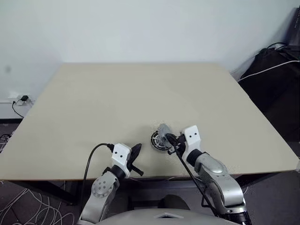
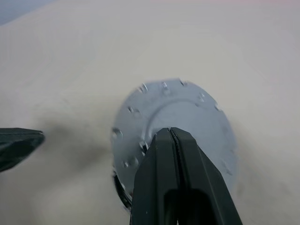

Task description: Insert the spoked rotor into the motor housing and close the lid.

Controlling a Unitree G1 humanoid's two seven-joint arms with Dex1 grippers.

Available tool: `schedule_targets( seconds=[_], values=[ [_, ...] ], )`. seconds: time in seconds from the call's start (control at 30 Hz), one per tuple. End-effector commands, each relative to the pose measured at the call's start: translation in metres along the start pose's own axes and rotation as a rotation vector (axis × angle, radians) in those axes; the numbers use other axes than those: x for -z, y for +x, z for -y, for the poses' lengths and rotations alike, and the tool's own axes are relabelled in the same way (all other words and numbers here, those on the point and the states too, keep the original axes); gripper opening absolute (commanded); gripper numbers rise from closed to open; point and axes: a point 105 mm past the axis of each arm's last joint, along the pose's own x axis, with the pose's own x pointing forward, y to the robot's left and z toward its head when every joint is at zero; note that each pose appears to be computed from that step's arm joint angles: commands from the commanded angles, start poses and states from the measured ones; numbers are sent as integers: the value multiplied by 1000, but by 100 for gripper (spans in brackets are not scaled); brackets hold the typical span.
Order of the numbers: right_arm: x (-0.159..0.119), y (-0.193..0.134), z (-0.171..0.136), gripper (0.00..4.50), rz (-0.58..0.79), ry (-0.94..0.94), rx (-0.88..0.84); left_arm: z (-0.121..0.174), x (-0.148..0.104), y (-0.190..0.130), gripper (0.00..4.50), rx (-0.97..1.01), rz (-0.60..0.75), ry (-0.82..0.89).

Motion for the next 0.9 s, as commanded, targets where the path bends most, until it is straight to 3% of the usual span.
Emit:
schedule_targets(
  seconds=[0.03,0.3,0.4,0.5,0.6,0.9],
  values=[
    [-2,11,-5,3,10,3,-27,0,-8,2,0,6,34,14],
    [29,32,-2,3,-87,6,-2,-2,-10,2,0,-2,37,21],
    [27,32,-4,3,-82,-19,-17,-4,-9,1,0,-7,36,22],
    [4,24,-19,3,-5,-57,-120,-5,-6,0,0,-11,33,20],
    [-9,19,-24,58,26,-216,-178,-4,-6,0,0,-11,33,16],
    [7,24,-15,354,-77,-395,-269,0,-12,2,0,-4,42,15]
  ],
)
